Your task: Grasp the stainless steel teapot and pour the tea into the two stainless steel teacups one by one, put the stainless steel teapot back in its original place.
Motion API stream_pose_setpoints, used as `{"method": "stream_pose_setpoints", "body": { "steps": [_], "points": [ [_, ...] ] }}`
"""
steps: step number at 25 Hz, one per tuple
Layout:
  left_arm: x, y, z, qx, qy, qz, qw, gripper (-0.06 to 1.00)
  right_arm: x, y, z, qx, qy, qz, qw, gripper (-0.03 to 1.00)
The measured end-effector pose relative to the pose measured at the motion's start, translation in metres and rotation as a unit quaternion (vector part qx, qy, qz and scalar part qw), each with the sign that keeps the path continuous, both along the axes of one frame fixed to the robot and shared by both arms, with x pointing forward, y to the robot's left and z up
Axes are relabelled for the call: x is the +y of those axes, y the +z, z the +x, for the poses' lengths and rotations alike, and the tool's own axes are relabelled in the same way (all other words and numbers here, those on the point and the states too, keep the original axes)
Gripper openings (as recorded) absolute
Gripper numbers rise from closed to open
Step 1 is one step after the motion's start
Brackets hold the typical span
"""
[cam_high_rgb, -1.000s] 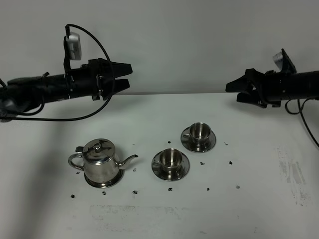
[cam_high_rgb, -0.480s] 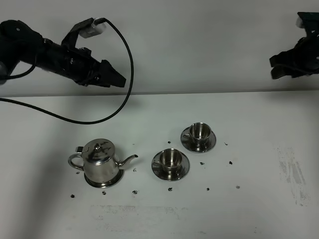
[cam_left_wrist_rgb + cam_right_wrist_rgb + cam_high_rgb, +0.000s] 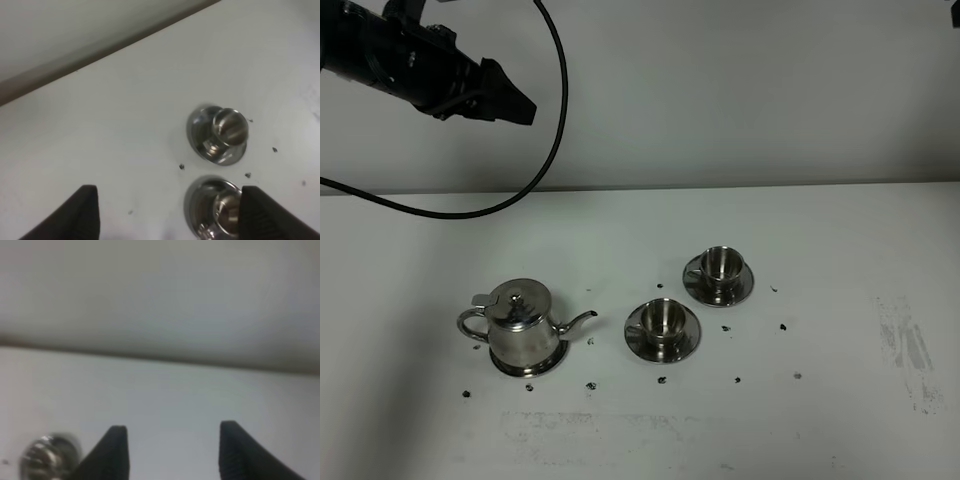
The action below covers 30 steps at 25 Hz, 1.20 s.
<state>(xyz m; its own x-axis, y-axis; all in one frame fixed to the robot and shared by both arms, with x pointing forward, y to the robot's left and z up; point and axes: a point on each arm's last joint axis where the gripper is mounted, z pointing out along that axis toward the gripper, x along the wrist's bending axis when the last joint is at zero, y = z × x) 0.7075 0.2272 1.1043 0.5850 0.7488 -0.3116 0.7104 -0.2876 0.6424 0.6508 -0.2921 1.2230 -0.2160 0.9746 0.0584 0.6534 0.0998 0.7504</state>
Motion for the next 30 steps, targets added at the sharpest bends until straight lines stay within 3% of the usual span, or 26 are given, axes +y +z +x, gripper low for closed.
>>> {"method": "stream_pose_setpoints", "body": {
  "steps": [4, 10, 15, 20, 30],
  "points": [
    [0.002, 0.009, -0.014, -0.007, 0.006, 0.004, 1.0, 0.6, 0.004, 0.018, -0.033, -0.012, 0.009, 0.013, 1.0, 0.39],
    [0.005, 0.024, -0.036, -0.051, 0.008, 0.018, 0.999, 0.6, 0.003, -0.008, -0.08, -0.026, -0.008, 0.013, 1.0, 0.39],
    [0.007, 0.018, -0.043, -0.066, 0.006, 0.03, 0.997, 0.58, 0.002, -0.019, -0.153, -0.091, -0.03, 0.011, 0.995, 0.39],
    [0.008, 0.004, -0.043, -0.062, 0.003, 0.039, 0.997, 0.54, 0.004, -0.042, -0.224, -0.116, -0.035, 0.011, 0.993, 0.39],
    [0.003, 0.003, -0.046, -0.074, -0.034, 0.053, 0.995, 0.53, 0.014, -0.075, -0.366, -0.176, -0.006, 0.018, 0.984, 0.39]
  ]
}}
